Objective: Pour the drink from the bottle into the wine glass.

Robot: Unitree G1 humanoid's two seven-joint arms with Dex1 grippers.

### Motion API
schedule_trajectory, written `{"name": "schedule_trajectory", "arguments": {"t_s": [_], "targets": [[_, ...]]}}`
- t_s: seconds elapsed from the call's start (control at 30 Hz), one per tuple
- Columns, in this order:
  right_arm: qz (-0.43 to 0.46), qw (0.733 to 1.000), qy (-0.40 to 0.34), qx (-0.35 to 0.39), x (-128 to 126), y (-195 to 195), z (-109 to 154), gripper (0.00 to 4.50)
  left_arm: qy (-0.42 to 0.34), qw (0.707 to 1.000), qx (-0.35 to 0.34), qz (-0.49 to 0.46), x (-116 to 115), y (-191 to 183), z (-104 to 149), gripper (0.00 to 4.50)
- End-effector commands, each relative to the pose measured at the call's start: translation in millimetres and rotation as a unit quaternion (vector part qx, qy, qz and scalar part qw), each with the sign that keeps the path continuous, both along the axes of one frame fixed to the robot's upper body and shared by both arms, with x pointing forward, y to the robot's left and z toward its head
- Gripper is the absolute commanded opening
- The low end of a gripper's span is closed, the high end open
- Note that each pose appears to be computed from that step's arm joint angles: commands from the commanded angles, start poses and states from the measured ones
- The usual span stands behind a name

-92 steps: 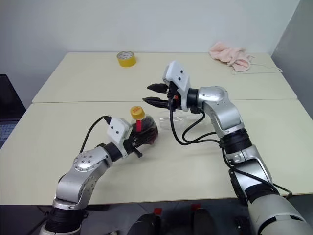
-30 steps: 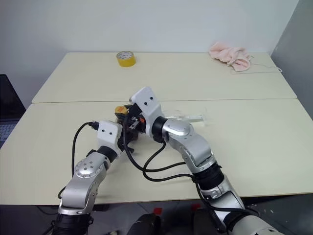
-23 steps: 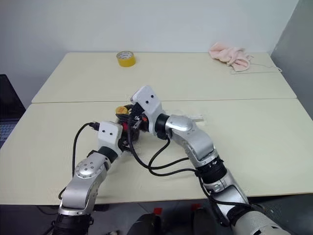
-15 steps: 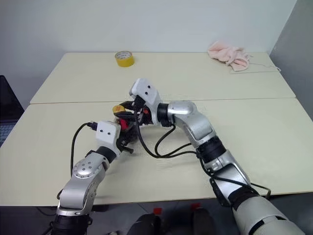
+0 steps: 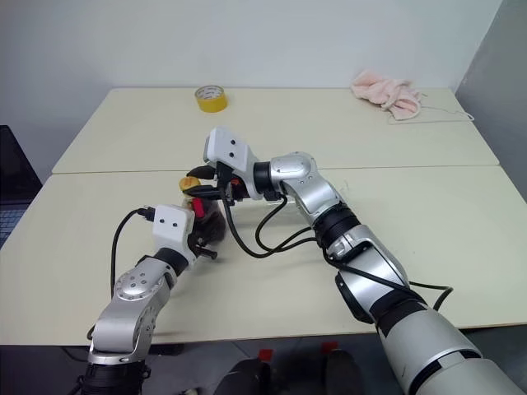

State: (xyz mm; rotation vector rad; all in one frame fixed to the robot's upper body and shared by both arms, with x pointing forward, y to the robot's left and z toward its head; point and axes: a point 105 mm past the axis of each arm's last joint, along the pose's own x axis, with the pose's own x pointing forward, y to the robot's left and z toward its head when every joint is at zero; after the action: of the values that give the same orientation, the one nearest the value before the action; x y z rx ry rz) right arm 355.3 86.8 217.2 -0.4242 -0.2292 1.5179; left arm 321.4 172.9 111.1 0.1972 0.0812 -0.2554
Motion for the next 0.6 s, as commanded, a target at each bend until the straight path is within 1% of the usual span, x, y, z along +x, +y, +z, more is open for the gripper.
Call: {"name": "schedule_trajectory", "arguments": {"t_s": [0.03,0.07,0.13,0.27,0.33,0.47,0.53,0.6], "targets": [[-0.046,0.998,-0.03,0.018,17.0,-17.5,20.7,1.25,-0.037,0.998,-0.001,-0.055,-8.9,-22.5,18.6,0.99],[-0.043,0.999,-0.024,0.02,16.0,-18.3,20.4,1.97,-0.037,0.998,-0.001,-0.055,-8.7,-22.7,18.6,0.98],[-0.033,0.999,-0.012,0.023,11.5,-21.2,19.4,2.6,-0.038,0.998,-0.001,-0.054,-8.1,-22.7,19.0,0.98],[-0.022,0.999,0.001,0.032,-0.7,-27.5,18.2,4.02,-0.041,0.998,-0.002,-0.054,-7.3,-22.9,20.1,0.97],[-0.026,0.998,0.021,0.056,-12.4,-35.4,19.5,4.03,-0.043,0.998,-0.002,-0.052,-6.6,-23.0,21.1,0.94],[-0.064,0.992,0.056,0.09,-21.6,-44.2,20.5,4.03,-0.045,0.998,-0.003,-0.051,-6.5,-22.6,22.2,0.93],[-0.108,0.984,0.069,0.121,-22.3,-47.5,23.1,4.03,-0.046,0.998,-0.003,-0.048,-5.9,-21.8,22.9,0.93],[-0.141,0.976,0.079,0.144,-28.7,-44.3,21.8,4.03,-0.048,0.998,-0.003,-0.046,-5.7,-21.5,23.3,0.92]]}}
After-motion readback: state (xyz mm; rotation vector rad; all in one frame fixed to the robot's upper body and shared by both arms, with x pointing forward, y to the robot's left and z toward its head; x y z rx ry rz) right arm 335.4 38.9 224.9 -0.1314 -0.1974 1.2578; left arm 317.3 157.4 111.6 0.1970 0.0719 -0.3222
